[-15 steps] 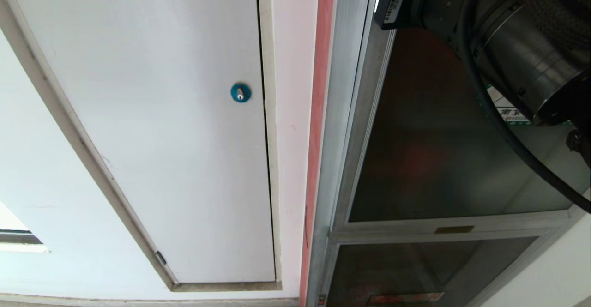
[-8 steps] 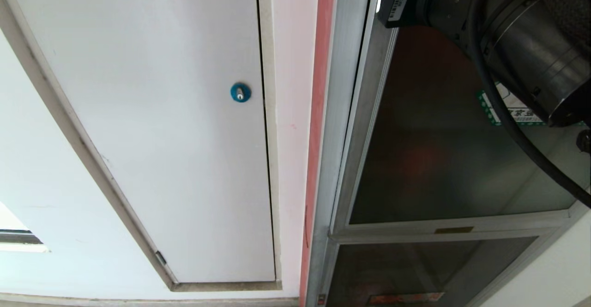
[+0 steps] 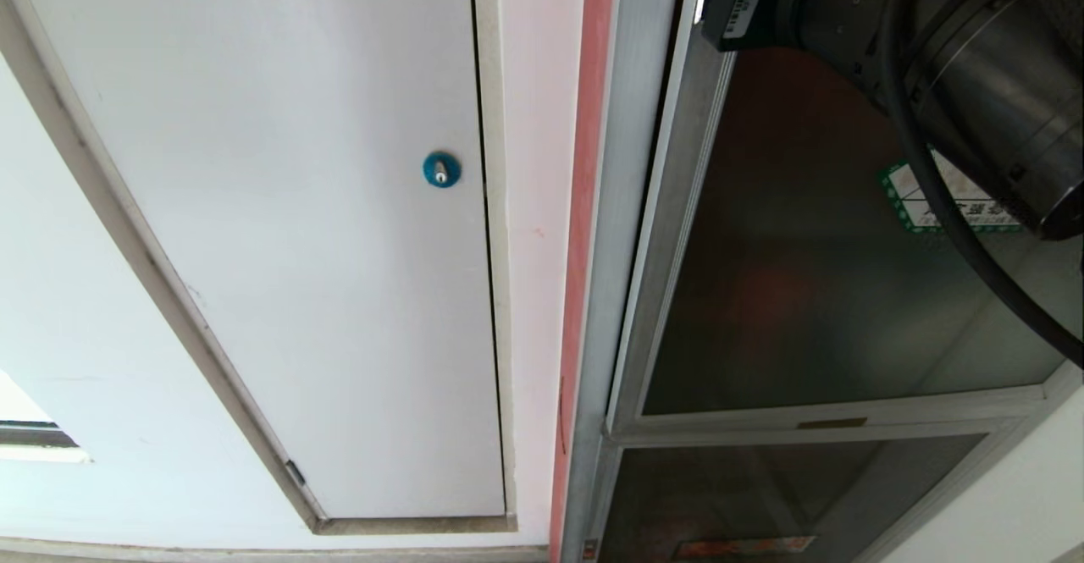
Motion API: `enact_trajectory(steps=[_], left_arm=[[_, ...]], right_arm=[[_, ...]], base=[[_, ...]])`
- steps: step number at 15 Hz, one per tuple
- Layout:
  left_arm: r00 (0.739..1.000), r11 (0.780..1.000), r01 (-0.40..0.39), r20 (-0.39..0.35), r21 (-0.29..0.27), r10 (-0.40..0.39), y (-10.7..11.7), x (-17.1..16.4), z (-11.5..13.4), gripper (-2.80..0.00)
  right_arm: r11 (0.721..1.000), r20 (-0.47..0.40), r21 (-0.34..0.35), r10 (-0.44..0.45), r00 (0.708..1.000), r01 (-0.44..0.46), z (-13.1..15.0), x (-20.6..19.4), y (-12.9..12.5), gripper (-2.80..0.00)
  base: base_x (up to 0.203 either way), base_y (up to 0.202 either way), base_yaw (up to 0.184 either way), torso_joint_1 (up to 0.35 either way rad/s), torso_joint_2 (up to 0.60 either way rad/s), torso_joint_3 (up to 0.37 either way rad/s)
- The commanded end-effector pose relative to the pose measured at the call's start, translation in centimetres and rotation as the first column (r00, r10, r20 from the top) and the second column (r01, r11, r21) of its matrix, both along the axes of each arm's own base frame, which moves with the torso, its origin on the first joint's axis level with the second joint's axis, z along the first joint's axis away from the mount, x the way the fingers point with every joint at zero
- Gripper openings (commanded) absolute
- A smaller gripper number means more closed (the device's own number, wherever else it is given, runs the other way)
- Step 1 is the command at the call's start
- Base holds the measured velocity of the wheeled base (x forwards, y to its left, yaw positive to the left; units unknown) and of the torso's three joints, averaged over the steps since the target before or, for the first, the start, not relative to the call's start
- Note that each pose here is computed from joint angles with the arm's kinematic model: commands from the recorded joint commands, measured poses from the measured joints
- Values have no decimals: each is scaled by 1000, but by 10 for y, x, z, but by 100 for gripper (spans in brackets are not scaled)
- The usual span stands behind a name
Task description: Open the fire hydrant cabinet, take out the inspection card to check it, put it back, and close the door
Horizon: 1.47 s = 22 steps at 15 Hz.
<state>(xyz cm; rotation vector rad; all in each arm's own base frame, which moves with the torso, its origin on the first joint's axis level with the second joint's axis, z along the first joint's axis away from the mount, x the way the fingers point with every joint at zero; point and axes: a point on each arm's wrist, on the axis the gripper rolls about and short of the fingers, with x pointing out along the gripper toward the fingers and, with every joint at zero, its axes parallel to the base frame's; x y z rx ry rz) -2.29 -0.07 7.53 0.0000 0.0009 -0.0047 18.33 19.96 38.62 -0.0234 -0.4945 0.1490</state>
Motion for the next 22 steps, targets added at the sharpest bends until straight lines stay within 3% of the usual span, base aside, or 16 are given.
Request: enact_trajectory(steps=[1, 17, 22], left_arm=[[1000, 1000, 0, -1, 0, 0, 0, 0, 0, -280], [1000, 1000, 0, -1, 0, 0, 0, 0, 0, -280], [1000, 1000, 0, -1, 0, 0, 0, 0, 0, -280]], right_arm=[[1000, 13, 16, -4, 1000, 4, 5, -5, -5, -280], [1000, 21, 29, -6, 1000, 6, 9, -12, -15, -280], [1000, -17, -10, -2, 1000, 2, -2, -14, -14, -280]], base=[[0, 0, 0, 0, 0, 0], [0, 0, 0, 0, 0, 0], [0, 0, 0, 0, 0, 0]])
